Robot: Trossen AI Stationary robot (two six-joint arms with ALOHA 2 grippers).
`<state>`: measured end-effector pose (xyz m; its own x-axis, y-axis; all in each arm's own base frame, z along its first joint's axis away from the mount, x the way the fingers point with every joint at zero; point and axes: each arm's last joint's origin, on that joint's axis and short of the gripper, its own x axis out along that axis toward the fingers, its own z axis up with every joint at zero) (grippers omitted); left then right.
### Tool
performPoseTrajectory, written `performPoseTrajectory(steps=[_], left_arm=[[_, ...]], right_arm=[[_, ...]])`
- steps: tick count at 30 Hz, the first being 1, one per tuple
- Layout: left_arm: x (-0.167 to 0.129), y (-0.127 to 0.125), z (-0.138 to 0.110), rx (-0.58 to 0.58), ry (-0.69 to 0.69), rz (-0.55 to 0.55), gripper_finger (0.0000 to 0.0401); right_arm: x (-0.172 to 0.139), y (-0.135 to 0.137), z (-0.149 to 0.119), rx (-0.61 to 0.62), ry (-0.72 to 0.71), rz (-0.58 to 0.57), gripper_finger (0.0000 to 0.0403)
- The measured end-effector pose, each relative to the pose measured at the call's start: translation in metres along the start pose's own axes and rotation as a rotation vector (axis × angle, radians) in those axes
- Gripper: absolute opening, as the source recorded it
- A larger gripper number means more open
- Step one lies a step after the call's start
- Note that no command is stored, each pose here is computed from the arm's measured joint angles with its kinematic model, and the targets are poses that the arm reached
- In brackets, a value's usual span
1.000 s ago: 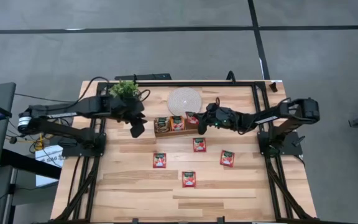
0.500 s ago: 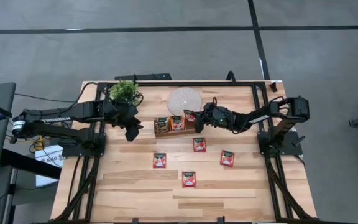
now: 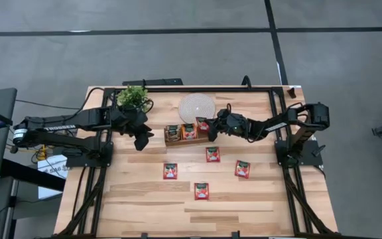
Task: Pick & Place Tea
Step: Put the red tea bag into the right section of the wooden organizer
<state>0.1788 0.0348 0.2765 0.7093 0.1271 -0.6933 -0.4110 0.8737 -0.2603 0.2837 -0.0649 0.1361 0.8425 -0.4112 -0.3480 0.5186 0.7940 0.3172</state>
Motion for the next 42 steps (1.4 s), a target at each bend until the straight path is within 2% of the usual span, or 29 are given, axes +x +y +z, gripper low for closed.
performPoseTrajectory(steps=[20, 31, 37, 42], left_arm=[[0.0, 0.0, 0.0, -0.006, 0.006, -0.014, 0.0128], [0.0, 0.0, 0.0, -0.006, 0.006, -0.015, 0.0128], [0.0, 0.0, 0.0, -0.006, 0.006, -0.015, 0.0128], [0.0, 0.0, 0.0, -0.006, 0.007, -0.016, 0.0128]], right_arm=[[0.001, -0.002, 0.001, 0.004, 0.004, 0.004, 0.0002], [0.001, -0.002, 0.001, 0.004, 0.008, 0.012, 0.0097], [-0.001, -0.001, 0.004, -0.018, 0.0, 0.018, 0.0108], [-0.016, 0.006, 0.027, -0.084, -0.079, 0.058, 0.0107]])
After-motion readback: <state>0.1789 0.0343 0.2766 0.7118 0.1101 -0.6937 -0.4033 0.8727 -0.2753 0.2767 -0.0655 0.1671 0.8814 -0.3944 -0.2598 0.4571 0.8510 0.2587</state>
